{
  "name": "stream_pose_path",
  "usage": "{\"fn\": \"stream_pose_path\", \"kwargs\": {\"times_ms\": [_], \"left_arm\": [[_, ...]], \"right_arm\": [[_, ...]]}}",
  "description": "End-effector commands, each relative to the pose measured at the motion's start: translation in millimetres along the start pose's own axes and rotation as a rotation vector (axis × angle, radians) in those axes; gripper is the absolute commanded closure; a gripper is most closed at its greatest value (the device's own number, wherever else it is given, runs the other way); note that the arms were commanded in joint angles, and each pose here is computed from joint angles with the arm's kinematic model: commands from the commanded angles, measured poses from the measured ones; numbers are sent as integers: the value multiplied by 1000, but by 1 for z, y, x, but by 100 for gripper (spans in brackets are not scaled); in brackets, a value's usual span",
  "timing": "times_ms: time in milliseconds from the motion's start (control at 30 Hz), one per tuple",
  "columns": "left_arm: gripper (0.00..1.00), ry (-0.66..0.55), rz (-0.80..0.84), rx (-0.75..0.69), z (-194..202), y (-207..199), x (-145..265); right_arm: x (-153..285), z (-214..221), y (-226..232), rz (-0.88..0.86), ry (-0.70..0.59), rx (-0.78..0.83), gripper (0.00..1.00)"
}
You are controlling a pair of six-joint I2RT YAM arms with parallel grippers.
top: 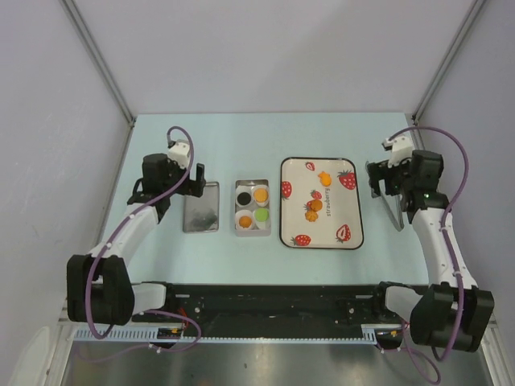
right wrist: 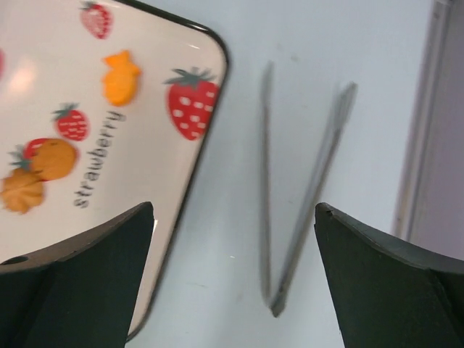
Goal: Pack the cookies
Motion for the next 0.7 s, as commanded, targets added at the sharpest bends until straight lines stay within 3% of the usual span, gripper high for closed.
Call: {"fn": "stream_pose_path", "kwargs": {"times_ms": [0,333,500,667], "left_arm": [[0,63,-97,-32,-5,9,-3],[1,189,-182,-41,15,22,-7],[2,321,-165,-44,25,30,-18],[9,430,-144,-46,39,38,-31]], "right_arm": [[16,-23,30,-42,-15,34,3],[9,-41,85,-163,-30,84,3],[3,-41,95,-182,-15,102,3],[0,-38,98,-191,10,100,3]]}}
Point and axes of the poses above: each gripper's point midway between its finger pads, its own x axis back along the fingers, its own y axis along the line the jaws close on, z = x × y, the point moved 10 cm from there along x, back along the fingers, and after that the axes turned 3 degrees about x, right-handed, at the moved point
